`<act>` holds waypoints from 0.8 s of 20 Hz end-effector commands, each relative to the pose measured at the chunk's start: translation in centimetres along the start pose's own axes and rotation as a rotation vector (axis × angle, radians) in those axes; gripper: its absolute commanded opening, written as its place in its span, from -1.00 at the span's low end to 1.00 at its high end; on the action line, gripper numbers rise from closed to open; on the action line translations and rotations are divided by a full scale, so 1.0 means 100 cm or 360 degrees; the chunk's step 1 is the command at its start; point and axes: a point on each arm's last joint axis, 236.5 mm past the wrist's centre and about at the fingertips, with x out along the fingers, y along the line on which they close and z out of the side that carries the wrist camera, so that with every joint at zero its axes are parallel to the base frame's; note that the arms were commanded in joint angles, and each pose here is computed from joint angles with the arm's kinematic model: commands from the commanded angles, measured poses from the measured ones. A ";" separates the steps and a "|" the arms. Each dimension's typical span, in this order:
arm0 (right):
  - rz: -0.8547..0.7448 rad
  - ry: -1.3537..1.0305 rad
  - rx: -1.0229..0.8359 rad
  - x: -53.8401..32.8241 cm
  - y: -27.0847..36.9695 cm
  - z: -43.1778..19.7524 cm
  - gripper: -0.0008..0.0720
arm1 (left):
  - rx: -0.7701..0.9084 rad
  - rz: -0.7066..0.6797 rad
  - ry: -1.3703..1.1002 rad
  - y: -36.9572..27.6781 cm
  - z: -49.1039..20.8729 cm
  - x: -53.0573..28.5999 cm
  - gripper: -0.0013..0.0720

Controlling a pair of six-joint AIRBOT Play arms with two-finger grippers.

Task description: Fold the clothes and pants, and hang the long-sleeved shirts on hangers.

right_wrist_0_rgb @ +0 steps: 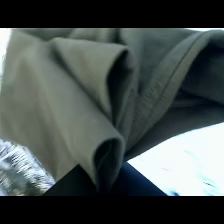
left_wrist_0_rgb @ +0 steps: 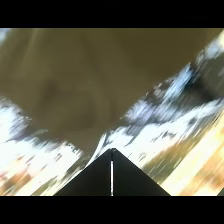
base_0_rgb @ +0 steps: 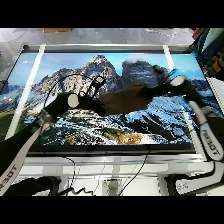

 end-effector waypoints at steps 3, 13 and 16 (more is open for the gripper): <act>-0.0568 -0.0308 0.0446 -0.182 -0.113 0.006 -0.94 | 0.0256 0.0390 0.0101 0.050 -0.010 -0.065 -0.93; -0.1196 -0.0293 0.1857 -0.367 -0.221 -0.195 -0.94 | 0.0262 0.0418 0.0003 0.046 0.003 -0.090 -0.93; -0.1284 -0.0128 0.2023 -0.370 -0.226 -0.244 -0.94 | 0.0262 0.0418 0.0003 0.046 0.003 -0.090 -0.93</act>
